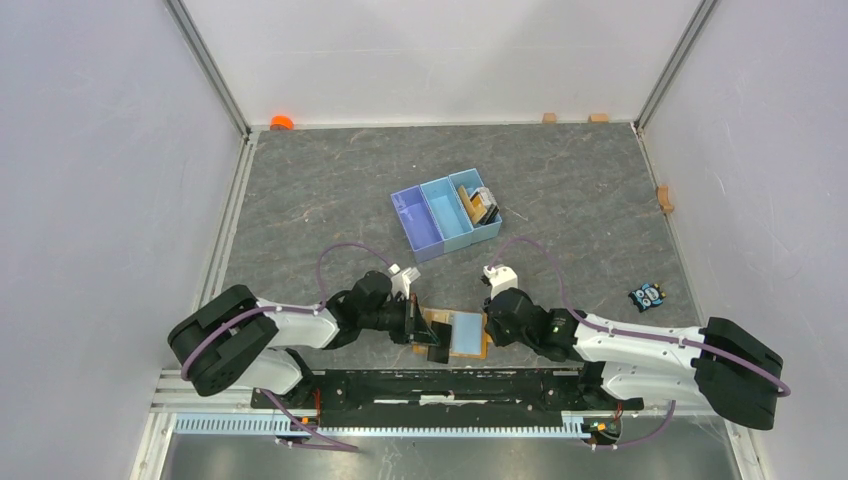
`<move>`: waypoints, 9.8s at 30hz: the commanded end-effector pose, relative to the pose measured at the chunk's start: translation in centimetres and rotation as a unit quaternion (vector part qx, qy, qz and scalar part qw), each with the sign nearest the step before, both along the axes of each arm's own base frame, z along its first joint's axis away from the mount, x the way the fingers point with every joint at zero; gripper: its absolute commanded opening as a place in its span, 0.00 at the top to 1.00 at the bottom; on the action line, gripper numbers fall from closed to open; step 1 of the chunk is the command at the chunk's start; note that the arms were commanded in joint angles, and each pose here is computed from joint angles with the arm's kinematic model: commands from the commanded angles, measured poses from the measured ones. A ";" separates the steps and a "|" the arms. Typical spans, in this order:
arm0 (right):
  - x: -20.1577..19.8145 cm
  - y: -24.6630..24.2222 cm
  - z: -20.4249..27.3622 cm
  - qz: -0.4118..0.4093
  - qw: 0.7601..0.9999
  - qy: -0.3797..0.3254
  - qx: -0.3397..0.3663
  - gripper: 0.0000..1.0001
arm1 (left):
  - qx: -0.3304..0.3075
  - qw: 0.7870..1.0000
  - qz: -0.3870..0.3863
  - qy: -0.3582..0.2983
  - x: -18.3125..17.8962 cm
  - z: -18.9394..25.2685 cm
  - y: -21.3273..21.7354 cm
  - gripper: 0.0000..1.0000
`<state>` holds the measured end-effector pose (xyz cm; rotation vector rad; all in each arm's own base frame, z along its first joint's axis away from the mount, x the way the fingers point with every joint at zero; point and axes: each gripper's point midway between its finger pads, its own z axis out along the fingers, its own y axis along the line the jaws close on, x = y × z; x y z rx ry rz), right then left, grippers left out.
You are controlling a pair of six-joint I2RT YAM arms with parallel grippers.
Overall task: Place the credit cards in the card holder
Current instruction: Insert the credit card into the card holder.
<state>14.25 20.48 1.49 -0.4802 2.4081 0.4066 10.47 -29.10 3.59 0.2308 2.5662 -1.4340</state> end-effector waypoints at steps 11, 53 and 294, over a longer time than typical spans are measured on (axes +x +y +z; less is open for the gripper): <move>0.2 -1.7 -0.6 -0.018 0.999 0.000 -0.050 0.91 | -0.035 0.999 -0.016 0.013 1.1 1.4 -1.3 0.98; 0.1 -1.8 -0.8 -0.019 0.998 0.004 -0.060 0.97 | -0.026 0.999 0.011 0.040 2.8 -1.6 -1.9 0.98; -2.0 1.1 6.2 -0.033 0.982 -0.014 0.186 0.56 | 0.142 0.982 0.020 -0.122 1.1 1.1 1.2 0.21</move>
